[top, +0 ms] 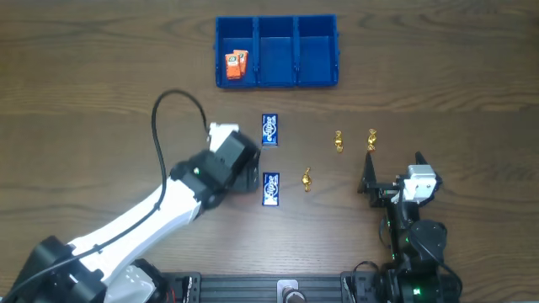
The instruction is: Sort Candies Into Trays
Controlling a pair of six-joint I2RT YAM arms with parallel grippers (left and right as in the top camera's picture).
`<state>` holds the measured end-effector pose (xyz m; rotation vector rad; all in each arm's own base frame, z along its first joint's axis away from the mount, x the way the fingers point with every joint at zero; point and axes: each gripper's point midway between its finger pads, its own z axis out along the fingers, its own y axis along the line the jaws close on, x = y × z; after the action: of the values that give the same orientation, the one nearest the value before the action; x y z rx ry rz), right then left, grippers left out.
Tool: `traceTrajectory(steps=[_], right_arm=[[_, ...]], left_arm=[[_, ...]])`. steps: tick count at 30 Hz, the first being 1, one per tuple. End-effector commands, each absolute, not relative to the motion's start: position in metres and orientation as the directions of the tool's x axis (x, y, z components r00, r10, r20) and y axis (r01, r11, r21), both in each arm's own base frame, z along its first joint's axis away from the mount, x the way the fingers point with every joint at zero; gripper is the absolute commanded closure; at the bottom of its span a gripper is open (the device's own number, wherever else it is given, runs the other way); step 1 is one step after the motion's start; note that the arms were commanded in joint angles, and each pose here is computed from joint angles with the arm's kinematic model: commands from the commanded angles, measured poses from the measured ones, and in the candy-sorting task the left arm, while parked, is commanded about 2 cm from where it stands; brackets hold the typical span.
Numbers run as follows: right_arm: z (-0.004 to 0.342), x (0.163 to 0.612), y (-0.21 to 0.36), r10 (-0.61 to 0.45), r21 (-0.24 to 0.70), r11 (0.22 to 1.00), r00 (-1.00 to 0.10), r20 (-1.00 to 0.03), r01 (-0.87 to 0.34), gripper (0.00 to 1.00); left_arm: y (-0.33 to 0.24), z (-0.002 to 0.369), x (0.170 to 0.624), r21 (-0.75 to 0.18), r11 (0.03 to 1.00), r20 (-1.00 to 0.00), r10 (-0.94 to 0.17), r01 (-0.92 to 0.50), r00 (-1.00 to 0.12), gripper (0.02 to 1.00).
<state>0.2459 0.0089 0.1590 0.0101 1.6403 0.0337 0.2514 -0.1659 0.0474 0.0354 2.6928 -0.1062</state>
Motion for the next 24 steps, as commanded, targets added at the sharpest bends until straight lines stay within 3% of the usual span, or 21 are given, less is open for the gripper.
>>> traceTrajectory(steps=[1, 7, 24], right_arm=[[0.158, 0.246, 0.008, 0.015, 0.016, 1.0, -0.071, -0.997, -0.012, 0.003], [0.158, 0.246, 0.008, 0.015, 0.016, 1.0, -0.071, -0.997, -0.012, 0.003], [0.158, 0.246, 0.008, 0.015, 0.016, 1.0, -0.071, -0.997, -0.012, 0.003]], left_arm=[[-0.16, 0.029, 0.242, -0.108, 0.994, -0.442, -0.036, 0.013, -0.897, 0.034], [-0.166, 0.026, 0.252, -0.111, 0.992, -0.478, -0.004, 0.055, -0.878, 0.04], [-0.175, 0.007, 0.272, -0.033, 0.999, -0.439, 0.015, 0.033, -0.898, 0.073]])
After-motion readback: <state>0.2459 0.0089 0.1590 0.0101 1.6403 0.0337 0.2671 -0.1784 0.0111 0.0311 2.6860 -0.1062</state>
